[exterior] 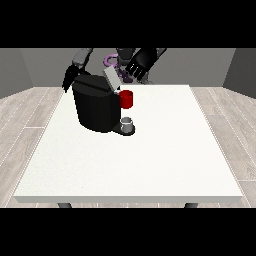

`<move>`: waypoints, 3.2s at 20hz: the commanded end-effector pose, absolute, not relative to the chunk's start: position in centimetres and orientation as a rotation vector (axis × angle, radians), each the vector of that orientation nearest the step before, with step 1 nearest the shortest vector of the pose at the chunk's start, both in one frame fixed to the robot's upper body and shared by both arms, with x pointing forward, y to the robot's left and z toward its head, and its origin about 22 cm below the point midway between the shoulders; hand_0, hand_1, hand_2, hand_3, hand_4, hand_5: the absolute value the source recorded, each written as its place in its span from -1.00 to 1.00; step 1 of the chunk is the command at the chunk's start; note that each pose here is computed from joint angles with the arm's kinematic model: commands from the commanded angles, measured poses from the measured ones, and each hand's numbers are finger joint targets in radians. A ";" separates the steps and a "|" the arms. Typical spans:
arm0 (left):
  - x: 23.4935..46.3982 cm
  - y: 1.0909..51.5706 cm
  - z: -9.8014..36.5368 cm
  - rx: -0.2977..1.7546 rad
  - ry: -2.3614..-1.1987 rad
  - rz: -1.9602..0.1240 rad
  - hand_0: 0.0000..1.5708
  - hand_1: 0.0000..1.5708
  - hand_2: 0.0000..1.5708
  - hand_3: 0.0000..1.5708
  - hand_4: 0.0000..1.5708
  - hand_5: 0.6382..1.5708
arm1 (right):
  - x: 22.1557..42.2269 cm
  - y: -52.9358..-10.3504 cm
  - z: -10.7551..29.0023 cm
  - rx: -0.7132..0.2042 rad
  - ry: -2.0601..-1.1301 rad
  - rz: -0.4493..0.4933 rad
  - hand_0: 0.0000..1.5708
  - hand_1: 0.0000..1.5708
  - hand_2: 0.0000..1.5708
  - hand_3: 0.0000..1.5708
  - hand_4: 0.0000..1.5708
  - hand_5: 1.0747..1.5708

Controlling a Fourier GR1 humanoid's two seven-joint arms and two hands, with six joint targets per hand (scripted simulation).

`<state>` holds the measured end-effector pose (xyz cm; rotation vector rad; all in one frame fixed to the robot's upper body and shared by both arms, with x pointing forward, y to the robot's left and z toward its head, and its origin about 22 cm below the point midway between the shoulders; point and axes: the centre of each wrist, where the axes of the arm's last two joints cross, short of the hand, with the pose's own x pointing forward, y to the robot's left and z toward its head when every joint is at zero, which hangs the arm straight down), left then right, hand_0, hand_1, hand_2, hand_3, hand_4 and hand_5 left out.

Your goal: Insert the coffee pod into the coffee machine and close the lid

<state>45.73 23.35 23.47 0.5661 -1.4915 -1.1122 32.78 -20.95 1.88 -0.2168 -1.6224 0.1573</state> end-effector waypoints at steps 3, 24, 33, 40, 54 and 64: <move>45.8 26.2 25.3 0.615 -1.508 -1.083 0.58 0.58 0.64 0.59 -0.39 1.00 | 33.0 -20.6 4.2 -0.201 -1.671 0.180 -1.00 -1.00 -1.00 -1.00 -1.00 1.00; 46.3 21.9 24.7 0.559 -1.547 -1.153 0.52 0.52 0.59 0.53 -0.46 1.00 | 34.5 -23.3 4.3 -0.288 -1.681 0.098 -1.00 -1.00 -1.00 -1.00 -0.78 1.00; 46.5 23.1 26.5 0.615 -1.571 -1.115 0.56 0.56 0.61 0.53 -0.52 1.00 | 34.5 -20.6 5.1 -0.249 -1.685 0.103 -1.00 -1.00 -1.00 -1.00 -1.00 1.00; 46.4 21.8 28.2 0.656 -1.597 -1.122 0.51 0.51 0.54 0.49 -0.54 1.00 | 35.3 -21.2 5.8 -0.256 -1.688 0.099 -1.00 -1.00 -1.00 -1.00 -1.00 1.00; 46.3 26.6 26.5 0.813 -1.562 -1.162 0.40 0.40 0.43 0.26 -1.00 1.00 | 34.4 -20.0 6.5 -0.238 -1.726 0.145 -1.00 -1.00 -1.00 -1.00 -1.00 1.00; 46.1 25.3 30.0 0.855 -1.719 -1.069 0.59 0.59 0.54 0.21 -1.00 1.00 | 35.2 -20.1 7.6 -0.241 -1.770 0.151 -1.00 -1.00 -1.00 -1.00 -0.82 1.00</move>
